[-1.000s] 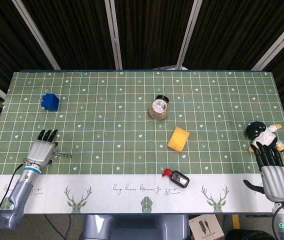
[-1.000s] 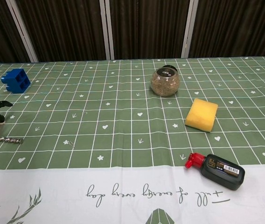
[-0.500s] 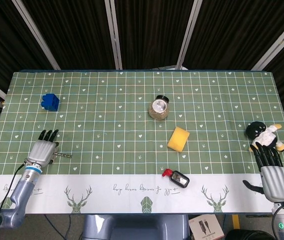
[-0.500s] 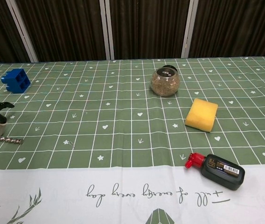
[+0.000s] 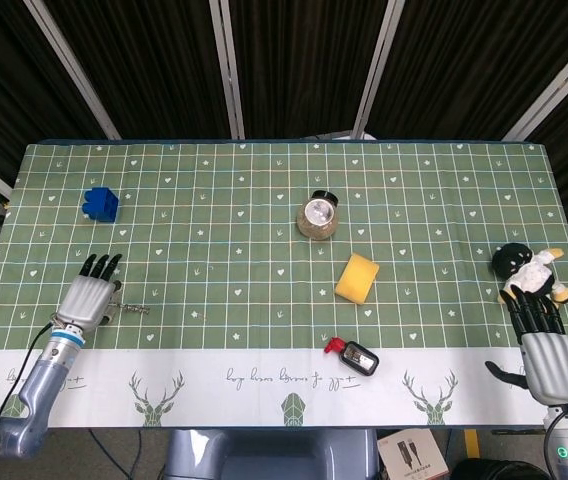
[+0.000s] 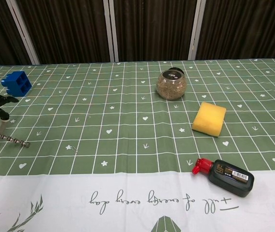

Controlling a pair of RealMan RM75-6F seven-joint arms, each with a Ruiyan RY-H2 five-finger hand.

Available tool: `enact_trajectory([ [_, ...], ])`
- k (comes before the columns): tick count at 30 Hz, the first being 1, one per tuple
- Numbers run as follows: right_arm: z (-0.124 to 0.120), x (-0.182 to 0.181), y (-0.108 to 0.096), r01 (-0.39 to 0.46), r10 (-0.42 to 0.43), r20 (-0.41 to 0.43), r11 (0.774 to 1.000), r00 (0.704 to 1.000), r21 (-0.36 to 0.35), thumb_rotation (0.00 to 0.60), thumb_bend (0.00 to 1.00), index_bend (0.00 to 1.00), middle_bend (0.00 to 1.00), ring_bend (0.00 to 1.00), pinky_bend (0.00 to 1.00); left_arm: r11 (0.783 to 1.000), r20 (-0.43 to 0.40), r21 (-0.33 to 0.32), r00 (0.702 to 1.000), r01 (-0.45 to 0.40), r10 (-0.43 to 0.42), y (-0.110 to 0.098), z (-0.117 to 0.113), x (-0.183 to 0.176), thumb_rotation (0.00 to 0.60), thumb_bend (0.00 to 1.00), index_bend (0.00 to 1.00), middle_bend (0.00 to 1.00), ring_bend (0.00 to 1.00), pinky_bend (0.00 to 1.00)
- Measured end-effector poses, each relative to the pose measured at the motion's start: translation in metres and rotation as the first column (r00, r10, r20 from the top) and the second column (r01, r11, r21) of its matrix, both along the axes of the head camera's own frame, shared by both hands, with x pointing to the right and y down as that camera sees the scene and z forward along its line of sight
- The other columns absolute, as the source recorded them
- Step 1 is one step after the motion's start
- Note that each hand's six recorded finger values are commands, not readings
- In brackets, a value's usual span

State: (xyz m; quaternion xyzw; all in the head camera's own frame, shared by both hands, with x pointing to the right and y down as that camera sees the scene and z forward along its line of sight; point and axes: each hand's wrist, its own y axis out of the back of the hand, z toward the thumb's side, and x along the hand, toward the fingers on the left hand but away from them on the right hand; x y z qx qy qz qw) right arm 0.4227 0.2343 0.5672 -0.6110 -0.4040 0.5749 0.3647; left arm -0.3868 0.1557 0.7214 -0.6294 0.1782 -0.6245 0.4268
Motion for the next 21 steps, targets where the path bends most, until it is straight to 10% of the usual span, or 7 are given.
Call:
enact_trajectory([
  [21,0.001,0.001,-0.002,-0.009,0.009,0.009,1.000,1.000,-0.004,0.600,0.04,0.04,0.00,0.00,0.00,0.889,0.020,0.233,0.916,-0.394,0.401,-0.045,-0.084,0.097,0.600,0.43,0.64,0.00,0.00,0.00],
])
